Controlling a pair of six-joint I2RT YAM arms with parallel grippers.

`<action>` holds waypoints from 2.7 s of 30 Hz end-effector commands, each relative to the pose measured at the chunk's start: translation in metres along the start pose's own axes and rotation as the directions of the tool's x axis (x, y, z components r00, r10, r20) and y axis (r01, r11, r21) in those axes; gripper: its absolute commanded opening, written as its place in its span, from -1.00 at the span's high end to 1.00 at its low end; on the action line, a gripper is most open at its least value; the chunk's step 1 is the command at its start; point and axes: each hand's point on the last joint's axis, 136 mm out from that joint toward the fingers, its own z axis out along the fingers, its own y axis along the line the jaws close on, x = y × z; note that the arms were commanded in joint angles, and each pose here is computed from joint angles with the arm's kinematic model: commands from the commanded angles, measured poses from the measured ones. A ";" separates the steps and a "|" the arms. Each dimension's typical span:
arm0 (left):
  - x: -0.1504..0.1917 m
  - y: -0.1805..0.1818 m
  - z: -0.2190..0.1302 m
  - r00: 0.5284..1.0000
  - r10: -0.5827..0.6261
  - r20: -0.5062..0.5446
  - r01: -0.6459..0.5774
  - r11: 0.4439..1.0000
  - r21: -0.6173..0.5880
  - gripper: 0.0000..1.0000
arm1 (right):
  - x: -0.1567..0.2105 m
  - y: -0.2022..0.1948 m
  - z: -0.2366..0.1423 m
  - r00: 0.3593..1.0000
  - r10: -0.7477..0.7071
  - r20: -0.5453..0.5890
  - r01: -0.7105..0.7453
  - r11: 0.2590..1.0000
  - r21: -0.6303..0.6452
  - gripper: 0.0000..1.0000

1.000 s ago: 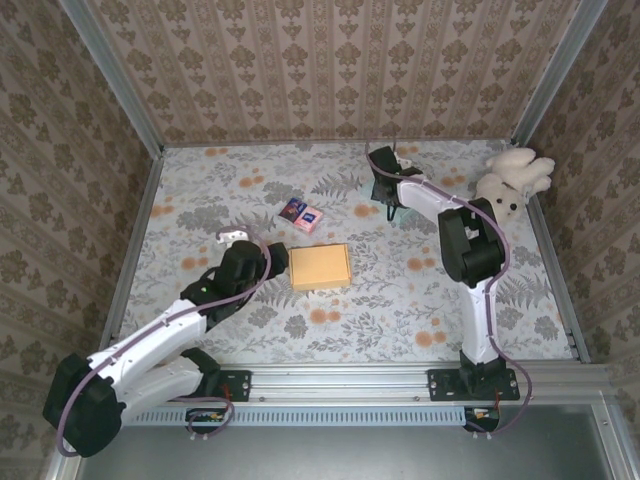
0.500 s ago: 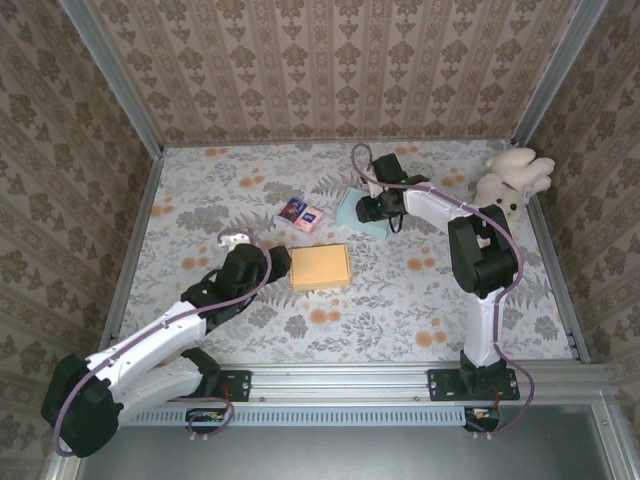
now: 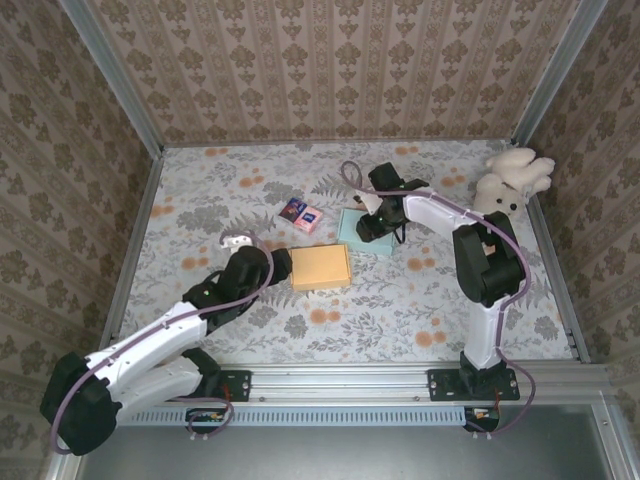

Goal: Fold the paper box

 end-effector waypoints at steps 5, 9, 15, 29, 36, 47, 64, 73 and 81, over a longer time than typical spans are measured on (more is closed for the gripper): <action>-0.020 -0.005 -0.012 0.999 0.029 0.046 -0.028 0.999 -0.019 -0.83 | 0.009 0.010 -0.040 0.991 0.086 0.098 -0.087 0.996 -0.001 0.03; -0.034 -0.003 -0.022 0.992 0.069 0.103 -0.066 0.997 -0.031 -0.86 | -0.011 0.010 -0.091 0.932 0.156 0.328 -0.163 0.987 -0.009 -0.01; -0.061 -0.001 -0.031 0.963 0.180 0.200 -0.172 0.983 -0.057 -1.00 | 0.016 -0.025 -0.153 0.743 0.285 0.605 -0.409 0.909 0.074 -0.11; -0.123 0.111 -0.051 0.819 0.408 0.403 -0.175 0.847 -0.502 -1.00 | 0.150 -0.146 -0.178 0.481 0.209 0.851 -0.804 0.491 0.334 -0.79; -0.111 0.145 -0.035 0.858 0.310 0.409 -0.100 0.882 -0.460 -1.00 | 0.118 -0.134 -0.141 0.648 0.242 0.722 -0.657 0.658 0.369 -0.72; -0.121 0.159 -0.034 0.801 0.324 0.503 -0.084 0.893 -0.442 -1.00 | 0.081 -0.122 -0.043 0.901 0.228 0.368 -0.372 0.843 0.389 -0.62; -0.125 0.167 -0.013 0.802 0.327 0.500 -0.091 0.894 -0.439 -1.00 | 0.024 -0.124 -0.018 0.924 0.174 0.341 -0.303 0.876 0.376 -0.64; -0.122 0.159 0.006 0.796 0.389 0.463 -0.191 0.888 -0.418 -1.00 | 0.022 -0.130 -0.022 0.909 0.186 0.373 -0.330 0.869 0.370 -0.66; -0.113 0.133 0.038 0.754 0.512 0.411 -0.416 0.857 -0.305 -1.00 | 0.042 -0.138 -0.068 0.784 0.147 0.604 -0.439 0.819 0.370 -0.70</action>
